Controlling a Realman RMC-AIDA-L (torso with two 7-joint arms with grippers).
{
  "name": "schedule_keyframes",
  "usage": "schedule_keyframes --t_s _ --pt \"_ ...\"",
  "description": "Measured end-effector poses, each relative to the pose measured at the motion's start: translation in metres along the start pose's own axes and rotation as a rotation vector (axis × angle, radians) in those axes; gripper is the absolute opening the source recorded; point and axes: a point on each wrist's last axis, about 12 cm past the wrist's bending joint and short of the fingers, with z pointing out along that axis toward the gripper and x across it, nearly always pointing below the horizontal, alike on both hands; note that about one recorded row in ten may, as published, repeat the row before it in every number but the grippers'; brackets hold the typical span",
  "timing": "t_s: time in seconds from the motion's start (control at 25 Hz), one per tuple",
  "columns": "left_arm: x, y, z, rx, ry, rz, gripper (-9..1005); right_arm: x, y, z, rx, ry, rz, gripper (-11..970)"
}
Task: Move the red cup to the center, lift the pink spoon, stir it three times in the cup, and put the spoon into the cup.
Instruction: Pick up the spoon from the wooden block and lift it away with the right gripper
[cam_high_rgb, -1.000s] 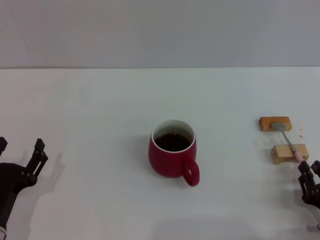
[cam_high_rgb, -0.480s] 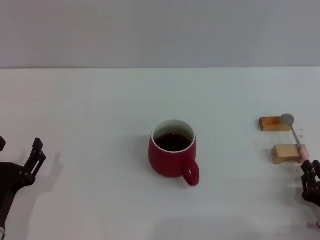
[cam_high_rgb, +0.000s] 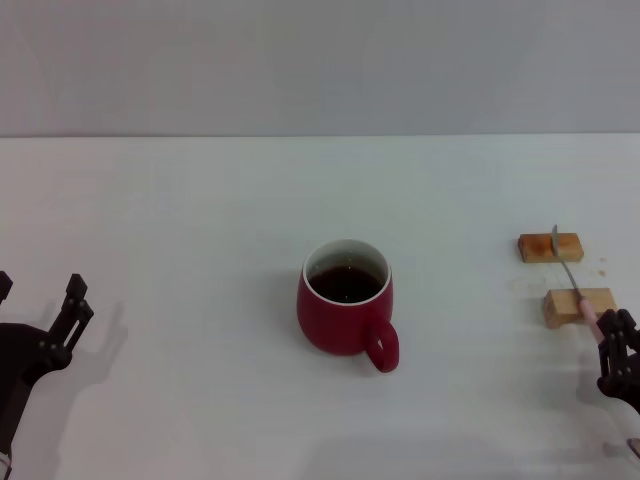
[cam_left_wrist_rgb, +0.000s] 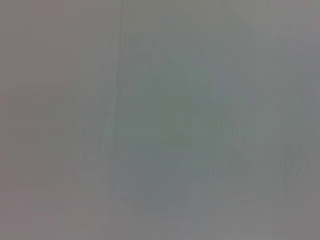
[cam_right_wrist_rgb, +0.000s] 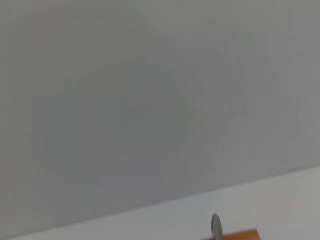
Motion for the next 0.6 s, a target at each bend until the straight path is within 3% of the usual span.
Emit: schedule_keyframes --t_s 0.6 --pt "-0.001 -0.001 -0.002 0.004 -0.007 -0.002 860 -0.010 0.001 -0.017 -0.001 -0.120 0.009 1"
